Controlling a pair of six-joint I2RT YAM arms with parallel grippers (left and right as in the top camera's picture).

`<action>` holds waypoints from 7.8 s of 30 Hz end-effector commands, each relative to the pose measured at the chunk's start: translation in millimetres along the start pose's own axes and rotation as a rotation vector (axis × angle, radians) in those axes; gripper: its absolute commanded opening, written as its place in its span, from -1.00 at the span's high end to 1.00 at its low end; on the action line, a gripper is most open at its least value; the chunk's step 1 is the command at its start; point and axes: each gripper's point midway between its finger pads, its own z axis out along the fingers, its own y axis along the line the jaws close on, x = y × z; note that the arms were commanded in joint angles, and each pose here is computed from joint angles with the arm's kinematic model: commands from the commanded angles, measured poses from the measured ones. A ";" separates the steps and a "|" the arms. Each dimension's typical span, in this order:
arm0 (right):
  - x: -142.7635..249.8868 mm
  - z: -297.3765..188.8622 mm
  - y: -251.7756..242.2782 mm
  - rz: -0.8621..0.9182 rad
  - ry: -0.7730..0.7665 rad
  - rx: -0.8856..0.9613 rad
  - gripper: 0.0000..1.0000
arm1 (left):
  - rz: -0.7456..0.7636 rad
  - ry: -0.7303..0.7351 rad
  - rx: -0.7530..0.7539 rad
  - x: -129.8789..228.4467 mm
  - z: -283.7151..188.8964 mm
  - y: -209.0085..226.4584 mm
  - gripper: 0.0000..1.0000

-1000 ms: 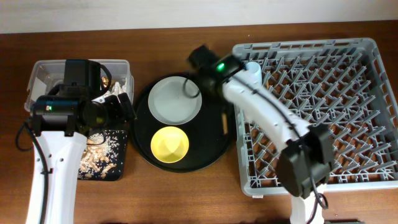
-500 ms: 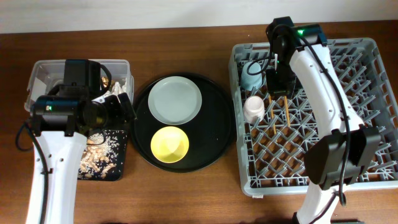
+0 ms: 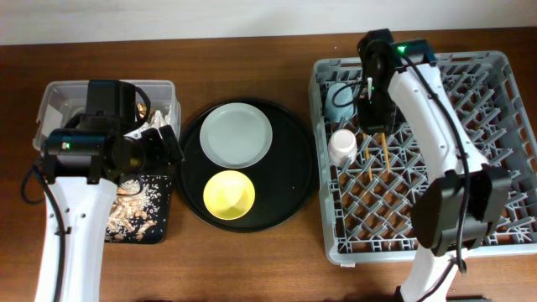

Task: Sort waste into correct bins and load items into the dishwasher rack
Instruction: 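Carry the second chopstick into the rack and release it, then move the right gripper to the yellow bowl rim and grasp it, then lift the yellow bowl into the rack's back edge with the right gripper, then set the yellow bowl down in the rack and release it, then move the right gripper back to the white plate on the tray, then grasp the white plate rim with the right gripper and lift it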

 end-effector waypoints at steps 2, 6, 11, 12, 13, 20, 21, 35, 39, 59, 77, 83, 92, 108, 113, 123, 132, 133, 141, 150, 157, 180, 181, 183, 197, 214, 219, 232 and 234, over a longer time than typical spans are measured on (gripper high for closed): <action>7.0 21.2 -9.3 0.015 0.025 -0.002 0.92 | -0.004 -0.011 0.002 -3.0 -2.1 0.6 -0.99; 8.3 42.2 -20.4 0.053 0.035 0.000 0.90 | -0.004 -0.011 0.002 -3.0 -2.1 0.6 -0.98; 8.2 43.7 -22.0 0.059 0.036 -0.001 0.78 | -0.004 -0.011 0.002 -3.0 -2.1 0.6 -0.98; 8.2 43.6 -22.1 0.059 0.035 -0.001 0.78 | -0.004 -0.010 0.002 -2.9 -2.1 0.5 -0.98; 7.0 41.7 -22.4 0.060 0.031 -0.001 0.77 | -0.004 -0.010 0.002 -2.9 -2.1 0.5 -0.99; 8.1 -54.7 17.7 0.034 0.002 -0.313 0.69 | -0.004 -0.011 0.002 -3.0 -2.1 0.6 -0.98; 14.0 -71.5 45.0 -0.037 0.009 -0.474 0.68 | -0.004 -0.011 0.002 -3.0 -2.1 0.6 -0.98; 114.7 -92.4 239.3 -0.662 0.087 -0.665 0.27 | -0.004 -0.010 0.002 -2.9 -2.1 0.5 -0.98; 132.3 -63.8 268.4 -0.741 0.091 -0.657 0.27 | -0.004 -0.011 0.002 -3.0 -2.1 0.6 -0.98; 146.7 3.2 379.3 -0.912 -0.243 -0.773 0.27 | -0.004 -0.010 0.002 -2.9 -2.1 0.5 -0.98; 158.8 8.6 391.3 -0.880 -0.283 -0.648 0.49 | -0.004 -0.010 0.002 -2.9 -2.1 0.5 -0.98; 160.7 18.1 391.9 -0.881 -0.262 -0.638 0.51 | -0.004 -0.010 0.002 -2.9 -2.1 0.5 -0.98; 162.2 30.2 380.7 -0.877 -0.234 -0.564 0.66 | -0.004 -0.010 0.002 -2.9 -2.1 0.5 -0.98; 152.7 -31.3 332.1 -0.811 -0.212 -0.563 0.92 | -0.004 -0.010 0.002 -2.9 -2.1 0.5 -0.98; 125.2 -100.1 290.4 -0.700 -0.340 -0.719 0.92 | -0.004 -0.011 0.002 -3.0 -2.1 0.6 -0.99; -17.6 -183.1 24.6 -0.381 -0.896 -1.453 0.92 | -0.004 -0.011 0.002 -3.1 -2.1 0.6 -0.98; -91.2 -55.1 -52.7 -0.060 -0.798 -1.537 0.92 | -0.004 -0.010 0.002 -2.9 -2.1 0.5 -0.98; -91.8 -54.1 -52.2 -0.051 -0.786 -1.543 0.92 | -0.004 -0.010 0.002 -2.9 -2.1 0.5 -0.98; -95.6 -62.7 -28.1 0.000 -0.646 -1.614 0.92 | -0.004 -0.011 0.002 -3.1 -2.1 0.6 -0.98; -95.6 -47.6 -42.7 0.043 -0.656 -1.606 0.92 | -0.004 -0.011 0.002 -3.0 -2.1 0.6 -0.98; -95.5 -10.8 -36.9 0.125 -0.568 -1.638 0.92 | -0.004 -0.011 0.002 -3.0 -2.1 0.6 -0.98; -77.7 -92.1 -106.6 0.366 -0.804 -0.925 -0.22 | -0.004 -0.011 0.002 -3.0 -2.1 0.6 -0.98; -66.5 -97.8 -80.9 0.293 -0.784 -0.725 -0.23 | -0.004 -0.011 0.002 -3.0 -2.1 0.6 -0.98; -55.0 -105.4 -43.1 0.180 -0.757 -0.612 -0.22 | -0.004 -0.010 0.002 -2.9 -2.1 0.5 -0.98; 1.1 -12.4 249.2 -0.351 -0.455 -0.434 0.19 | -0.004 -0.011 0.002 -3.0 -2.1 0.6 -0.99; -63.6 74.4 288.9 -0.293 -0.595 -0.362 0.38 | -0.004 -0.011 0.002 -3.0 -2.1 0.6 -0.98; -57.7 99.7 291.3 -0.303 -0.548 -0.344 0.40 | -0.004 -0.011 0.002 -3.0 -2.1 0.6 -0.98; -38.2 -194.6 91.5 -0.257 -1.068 0.205 0.92 | -0.004 -0.011 0.002 -3.0 -2.1 0.6 -0.98; -5.6 -244.9 18.3 -0.174 -1.115 0.427 0.92 | -0.004 -0.011 0.002 -3.0 -2.1 0.6 -0.98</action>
